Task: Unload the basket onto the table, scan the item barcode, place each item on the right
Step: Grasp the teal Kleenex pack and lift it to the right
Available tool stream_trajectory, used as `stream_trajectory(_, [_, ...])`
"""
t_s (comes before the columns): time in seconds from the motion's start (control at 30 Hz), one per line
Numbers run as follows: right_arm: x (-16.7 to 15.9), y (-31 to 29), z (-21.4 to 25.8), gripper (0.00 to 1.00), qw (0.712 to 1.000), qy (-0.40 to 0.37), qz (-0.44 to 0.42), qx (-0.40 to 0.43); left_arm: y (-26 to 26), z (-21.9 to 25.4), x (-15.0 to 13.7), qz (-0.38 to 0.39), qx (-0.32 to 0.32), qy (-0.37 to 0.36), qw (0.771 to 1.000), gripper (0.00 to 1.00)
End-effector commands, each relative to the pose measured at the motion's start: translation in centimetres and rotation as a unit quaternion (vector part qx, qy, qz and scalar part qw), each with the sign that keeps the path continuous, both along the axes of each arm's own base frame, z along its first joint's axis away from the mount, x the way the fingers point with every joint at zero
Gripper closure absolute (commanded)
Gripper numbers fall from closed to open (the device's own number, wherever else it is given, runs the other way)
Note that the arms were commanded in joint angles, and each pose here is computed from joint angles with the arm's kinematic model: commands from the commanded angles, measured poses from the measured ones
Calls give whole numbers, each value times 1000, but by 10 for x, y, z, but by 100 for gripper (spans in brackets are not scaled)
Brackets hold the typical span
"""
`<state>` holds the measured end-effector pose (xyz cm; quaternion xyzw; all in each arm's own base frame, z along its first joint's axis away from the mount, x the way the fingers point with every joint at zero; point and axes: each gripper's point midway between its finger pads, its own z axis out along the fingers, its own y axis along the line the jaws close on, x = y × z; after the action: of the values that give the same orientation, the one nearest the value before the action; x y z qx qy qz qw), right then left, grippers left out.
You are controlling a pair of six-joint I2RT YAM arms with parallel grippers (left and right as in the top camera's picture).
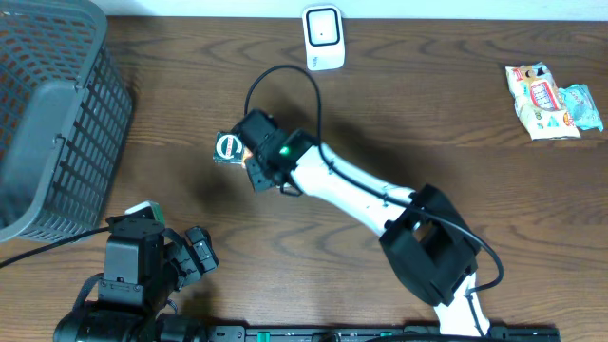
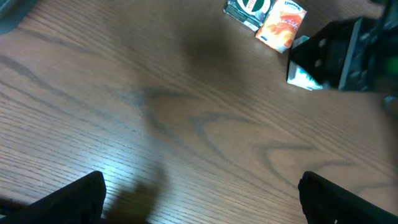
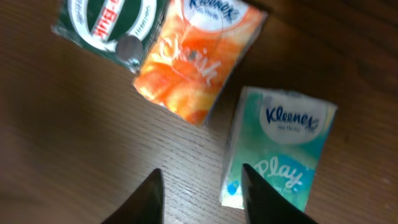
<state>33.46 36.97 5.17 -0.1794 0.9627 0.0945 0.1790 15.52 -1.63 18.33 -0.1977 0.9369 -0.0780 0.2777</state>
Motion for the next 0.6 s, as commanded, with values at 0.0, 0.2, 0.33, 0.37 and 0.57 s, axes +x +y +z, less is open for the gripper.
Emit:
stream_trajectory(0.0, [4,-18,-9,57,994,-68,-22,-82,2,0,-1,3,4,-1,1000,2])
stream_trajectory(0.2, [5,-23,-10,55,988,-98,-7,-115,2,0,-1,3,4,0,1000,2])
stream_trajectory(0.33, [2,-27,-23,57,988,-99,-5,-116,2,0,-1,3,4,-1,1000,3])
stream_trajectory(0.37, [2,-28,-26,57,988,-100,-5,-115,2,0,-1,3,4,-1,1000,2])
stream_trajectory(0.57, [1,-30,-40,56,987,-109,17,-119,2,0,-1,3,4,-1,1000,2])
